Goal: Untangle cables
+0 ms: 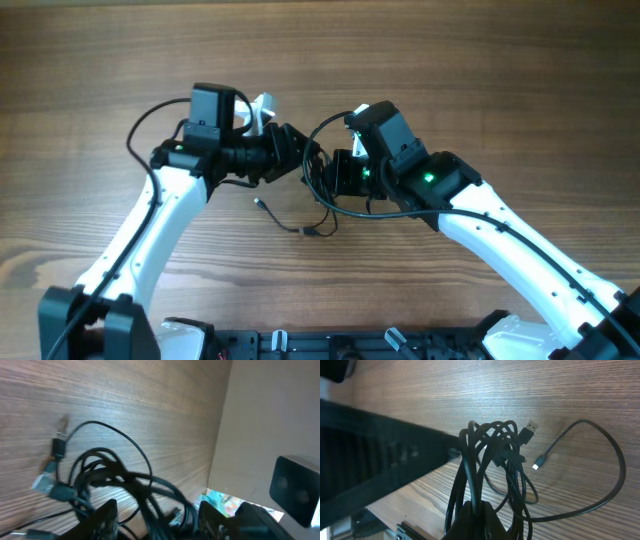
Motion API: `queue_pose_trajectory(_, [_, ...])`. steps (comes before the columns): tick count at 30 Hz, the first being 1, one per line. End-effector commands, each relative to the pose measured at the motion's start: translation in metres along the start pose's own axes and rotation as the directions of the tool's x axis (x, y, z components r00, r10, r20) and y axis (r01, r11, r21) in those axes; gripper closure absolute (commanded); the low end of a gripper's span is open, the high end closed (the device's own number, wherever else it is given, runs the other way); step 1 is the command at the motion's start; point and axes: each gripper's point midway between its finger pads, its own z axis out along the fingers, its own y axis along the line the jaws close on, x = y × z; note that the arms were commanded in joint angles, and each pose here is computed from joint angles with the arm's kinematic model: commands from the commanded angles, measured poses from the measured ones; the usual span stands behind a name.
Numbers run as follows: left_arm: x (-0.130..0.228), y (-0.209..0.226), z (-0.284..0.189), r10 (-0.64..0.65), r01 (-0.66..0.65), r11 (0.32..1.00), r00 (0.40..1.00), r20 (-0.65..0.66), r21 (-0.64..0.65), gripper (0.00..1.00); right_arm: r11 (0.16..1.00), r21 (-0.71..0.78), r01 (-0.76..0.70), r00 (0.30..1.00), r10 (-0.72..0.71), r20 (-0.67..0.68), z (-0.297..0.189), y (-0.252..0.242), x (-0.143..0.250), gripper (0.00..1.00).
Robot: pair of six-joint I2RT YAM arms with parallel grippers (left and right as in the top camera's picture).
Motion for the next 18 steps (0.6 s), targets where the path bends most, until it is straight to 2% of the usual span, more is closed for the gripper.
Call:
queue_pose_trajectory(1, [0.009, -0.008, 0.018, -0.037, 0.039, 0.999, 0.997, -0.072, 0.028, 0.51, 0.999, -0.031, 0.017, 1.000, -0.017, 0.022, -0.008, 0.010, -0.006, 0.96])
queue_pose_trajectory(5, [0.016, -0.006, 0.028, -0.043, 0.045, 0.999, 0.994, -0.104, 0.015, 0.61, 0.999, -0.033, 0.020, 0.999, -0.019, 0.027, -0.008, 0.010, -0.007, 0.96])
queue_pose_trajectory(8, [0.018, -0.006, 0.030, -0.039, 0.040, 0.999, 0.994, -0.105, 0.009, 0.75, 0.999, -0.039, 0.020, 0.999, -0.018, 0.032, -0.008, 0.012, -0.008, 0.96])
queue_pose_trajectory(9, [0.017, -0.005, 0.030, -0.039, 0.040, 0.999, 0.994, -0.101, 0.005, 0.81, 0.999, -0.039, 0.013, 0.999, -0.012, 0.033, -0.008, 0.012, -0.008, 0.96])
queue_pose_trajectory(10, [0.016, -0.004, 0.030, -0.039, 0.039, 0.999, 0.995, -0.096, 0.000, 0.92, 0.999, -0.040, 0.014, 0.999, -0.013, 0.033, -0.008, 0.012, -0.008, 0.96])
queue_pose_trajectory(11, [0.014, -0.004, 0.030, -0.036, 0.036, 0.999, 0.996, -0.087, -0.005, 0.96, 0.999, -0.039, 0.013, 0.999, -0.012, 0.032, -0.008, 0.012, -0.008, 0.96])
queue_pose_trajectory(14, [0.004, -0.011, 0.027, -0.029, 0.030, 0.999, 0.998, -0.053, 0.028, 0.96, 1.000, -0.016, 0.002, 1.000, -0.002, 0.013, -0.008, 0.006, -0.003, 0.96])
queue_pose_trajectory(16, [-0.007, -0.034, 0.011, 0.050, -0.051, 0.993, 0.999, 0.014, 0.103, 0.96, 0.995, 0.083, -0.059, 0.998, 0.059, 0.004, -0.010, -0.019, 0.001, 0.96])
queue_pose_trajectory(18, [-0.013, -0.043, -0.006, 0.073, -0.081, 0.990, 0.995, 0.067, 0.117, 0.96, 0.984, 0.151, -0.091, 0.996, 0.092, 0.003, -0.014, -0.038, 0.001, 0.96])
